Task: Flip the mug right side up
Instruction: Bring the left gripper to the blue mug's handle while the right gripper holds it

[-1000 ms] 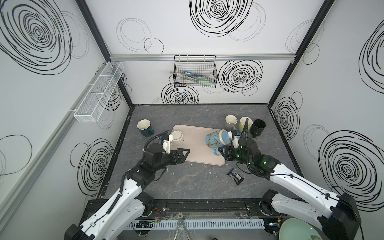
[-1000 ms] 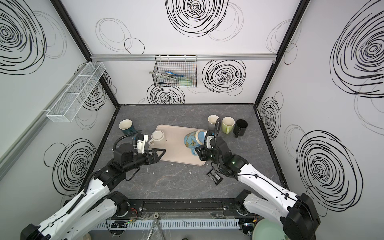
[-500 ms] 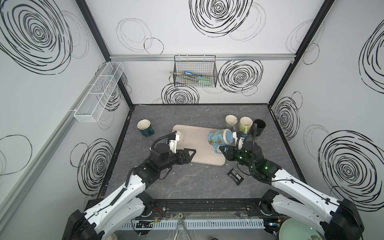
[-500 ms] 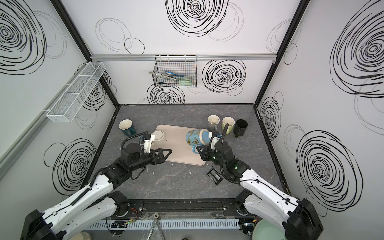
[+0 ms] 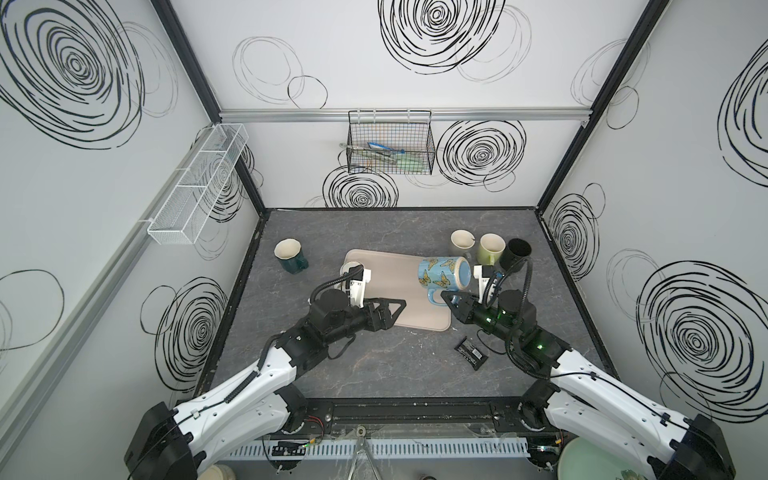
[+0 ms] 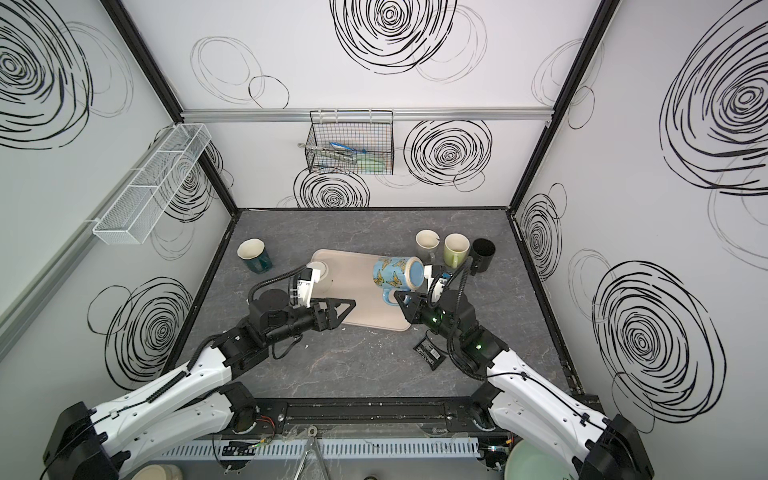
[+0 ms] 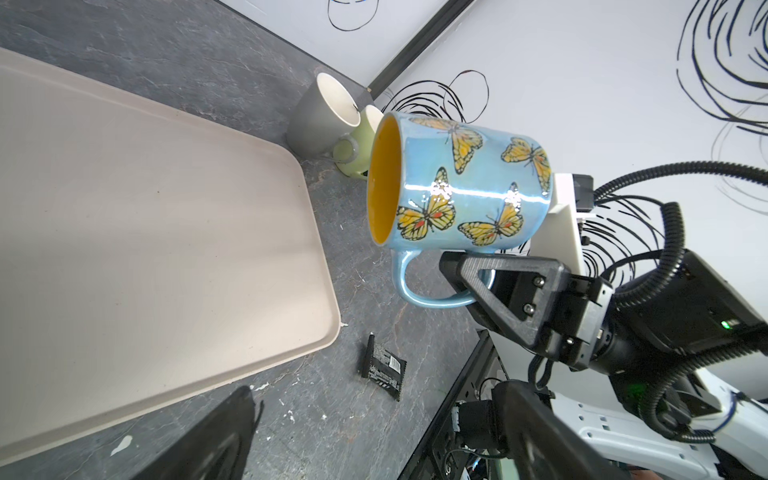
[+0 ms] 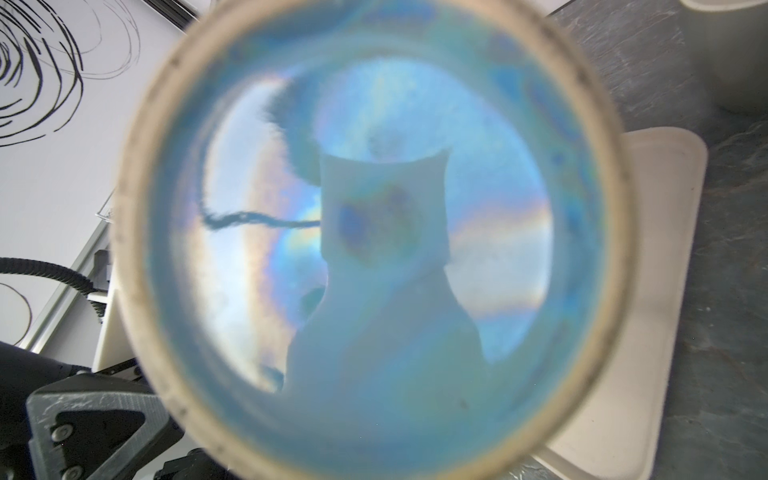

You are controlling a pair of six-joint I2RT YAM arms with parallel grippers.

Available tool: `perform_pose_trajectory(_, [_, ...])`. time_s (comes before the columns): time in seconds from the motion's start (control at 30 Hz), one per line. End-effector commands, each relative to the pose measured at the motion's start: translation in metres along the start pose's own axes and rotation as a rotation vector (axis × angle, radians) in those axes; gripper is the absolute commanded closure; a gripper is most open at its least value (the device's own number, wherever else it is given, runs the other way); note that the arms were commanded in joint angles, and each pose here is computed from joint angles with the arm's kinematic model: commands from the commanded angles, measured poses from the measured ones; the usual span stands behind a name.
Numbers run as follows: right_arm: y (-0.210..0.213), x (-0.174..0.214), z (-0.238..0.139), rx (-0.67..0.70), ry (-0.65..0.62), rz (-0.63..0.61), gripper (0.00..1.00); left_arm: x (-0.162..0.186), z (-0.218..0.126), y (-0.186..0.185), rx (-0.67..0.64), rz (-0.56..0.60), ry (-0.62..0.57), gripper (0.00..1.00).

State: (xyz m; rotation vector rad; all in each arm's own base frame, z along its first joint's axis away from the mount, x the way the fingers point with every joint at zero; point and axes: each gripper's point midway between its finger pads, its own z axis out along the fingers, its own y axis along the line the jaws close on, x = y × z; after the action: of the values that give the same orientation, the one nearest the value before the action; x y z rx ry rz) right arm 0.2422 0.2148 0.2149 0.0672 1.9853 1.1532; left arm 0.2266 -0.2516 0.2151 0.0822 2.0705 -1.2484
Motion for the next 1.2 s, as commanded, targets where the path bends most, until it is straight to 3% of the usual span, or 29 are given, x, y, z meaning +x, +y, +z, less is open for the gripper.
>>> perform_pose_trajectory(0.0, [0.055, -0.043, -0.018, -0.205, -0.166, -0.037, 1.0, -0.01, 0.006, -0.016, 0.056, -0.009, -0.048, 0.04])
perform_pose_trajectory(0.57, [0.076, -0.044, -0.026, -0.335, -0.153, 0.035, 1.0, -0.018, 0.025, -0.036, 0.12, -0.022, -0.061, 0.04])
perform_pose_trajectory(1.17, [0.083, -0.049, -0.032, -0.371, -0.169, 0.052, 1.0, -0.032, 0.044, -0.042, 0.147, -0.007, -0.049, 0.04])
